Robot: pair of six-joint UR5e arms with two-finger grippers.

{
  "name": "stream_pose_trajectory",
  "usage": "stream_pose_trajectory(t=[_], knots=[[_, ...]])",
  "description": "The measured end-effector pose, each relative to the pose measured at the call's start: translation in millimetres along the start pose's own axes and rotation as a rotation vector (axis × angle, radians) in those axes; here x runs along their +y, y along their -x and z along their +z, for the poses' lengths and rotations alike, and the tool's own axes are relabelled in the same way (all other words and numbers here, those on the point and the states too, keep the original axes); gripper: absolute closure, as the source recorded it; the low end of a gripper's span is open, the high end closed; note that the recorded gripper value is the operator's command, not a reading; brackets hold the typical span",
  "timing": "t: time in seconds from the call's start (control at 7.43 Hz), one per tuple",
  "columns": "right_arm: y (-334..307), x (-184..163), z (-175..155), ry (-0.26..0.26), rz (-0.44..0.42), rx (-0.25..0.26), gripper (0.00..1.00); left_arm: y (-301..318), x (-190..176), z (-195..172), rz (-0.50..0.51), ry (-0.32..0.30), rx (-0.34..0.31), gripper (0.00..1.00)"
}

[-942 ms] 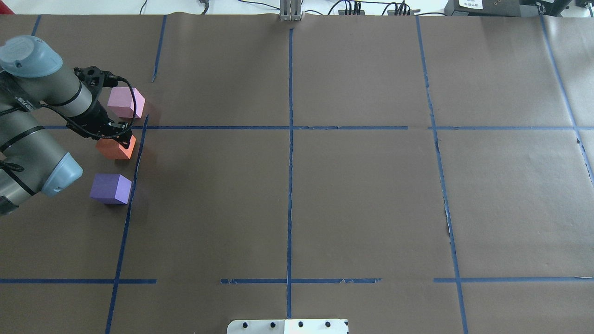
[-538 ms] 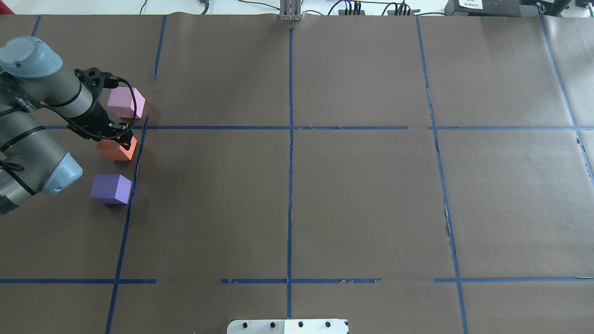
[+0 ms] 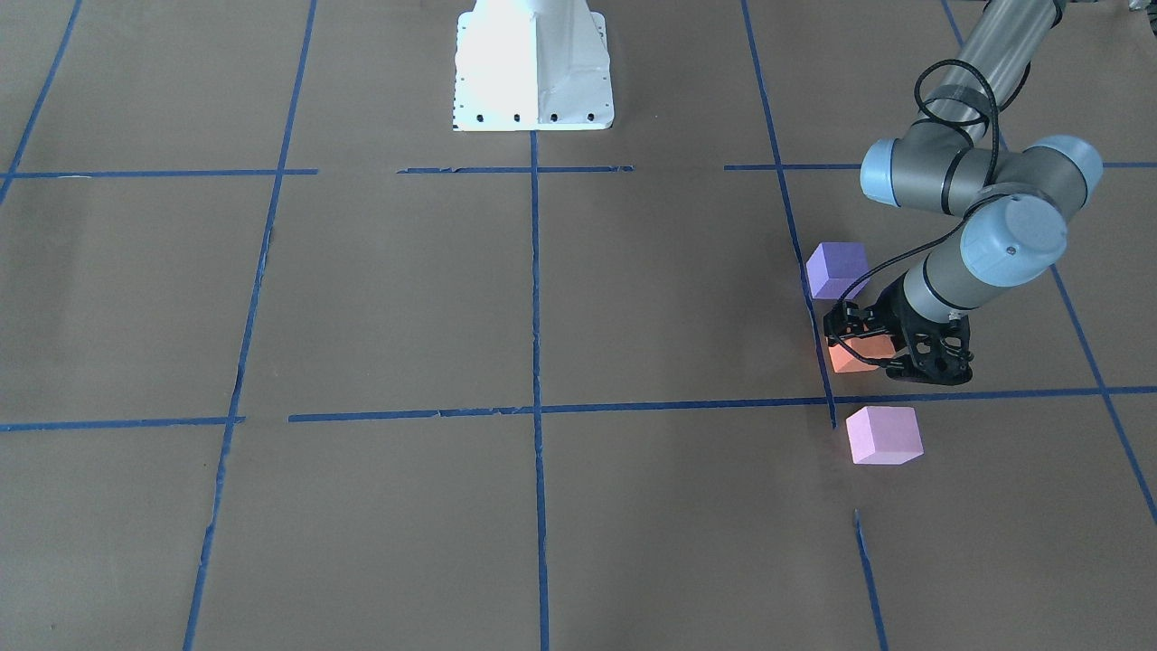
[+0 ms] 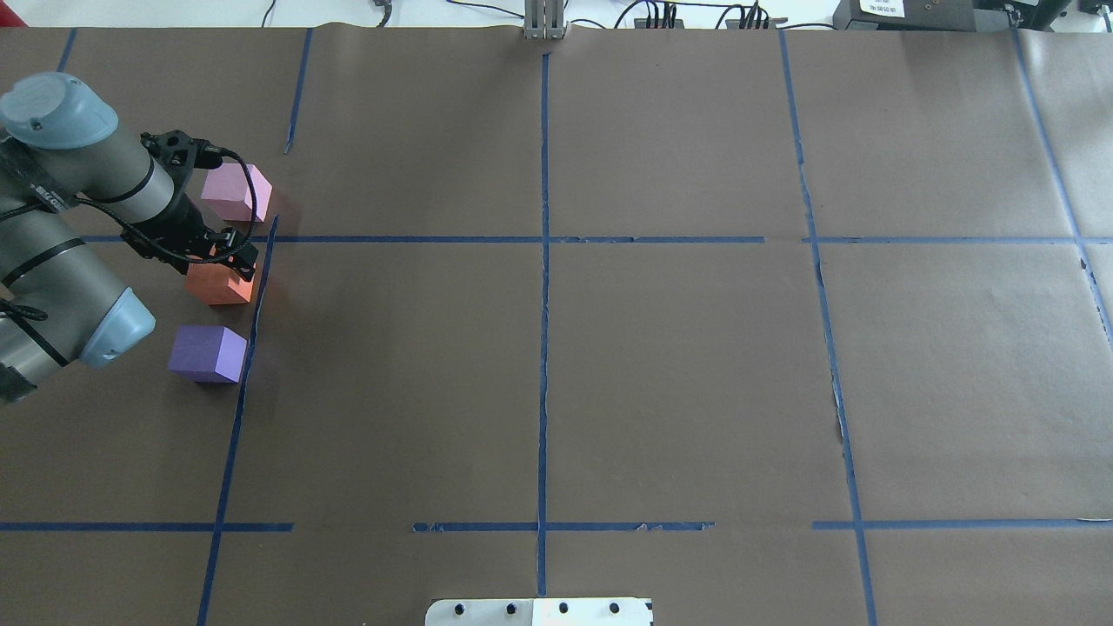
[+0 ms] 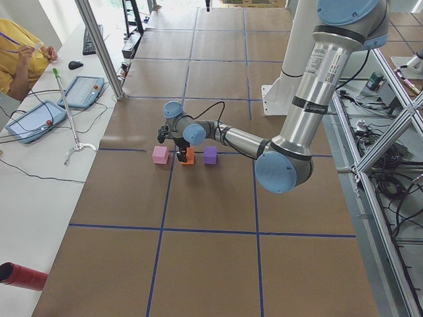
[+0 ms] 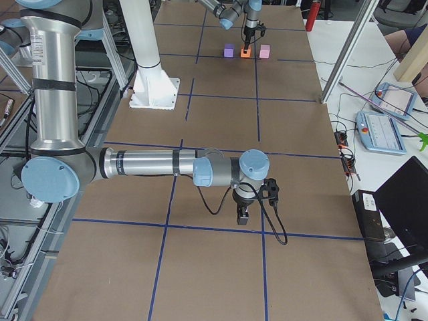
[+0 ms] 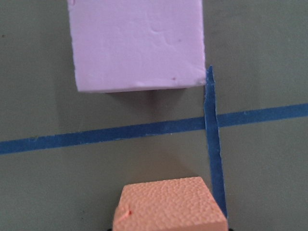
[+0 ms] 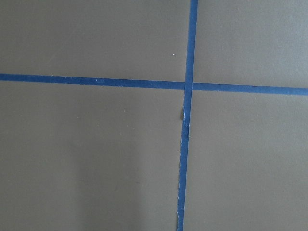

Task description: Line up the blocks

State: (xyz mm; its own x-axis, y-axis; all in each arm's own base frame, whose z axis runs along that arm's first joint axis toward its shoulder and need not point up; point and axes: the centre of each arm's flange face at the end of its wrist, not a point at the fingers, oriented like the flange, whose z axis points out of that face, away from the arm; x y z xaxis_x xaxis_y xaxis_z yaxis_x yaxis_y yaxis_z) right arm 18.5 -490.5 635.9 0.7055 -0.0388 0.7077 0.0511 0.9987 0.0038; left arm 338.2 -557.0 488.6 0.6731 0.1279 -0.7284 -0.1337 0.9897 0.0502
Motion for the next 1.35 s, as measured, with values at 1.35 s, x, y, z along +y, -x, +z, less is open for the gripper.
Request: stream_pose_trajectory(t=[1.35], knots=[[-0.1, 0.1, 0.1, 0.001, 0.001, 0.0, 0.0, 69.9, -22.0, -169.9, -0.044, -0.213, 0.004, 0.0]])
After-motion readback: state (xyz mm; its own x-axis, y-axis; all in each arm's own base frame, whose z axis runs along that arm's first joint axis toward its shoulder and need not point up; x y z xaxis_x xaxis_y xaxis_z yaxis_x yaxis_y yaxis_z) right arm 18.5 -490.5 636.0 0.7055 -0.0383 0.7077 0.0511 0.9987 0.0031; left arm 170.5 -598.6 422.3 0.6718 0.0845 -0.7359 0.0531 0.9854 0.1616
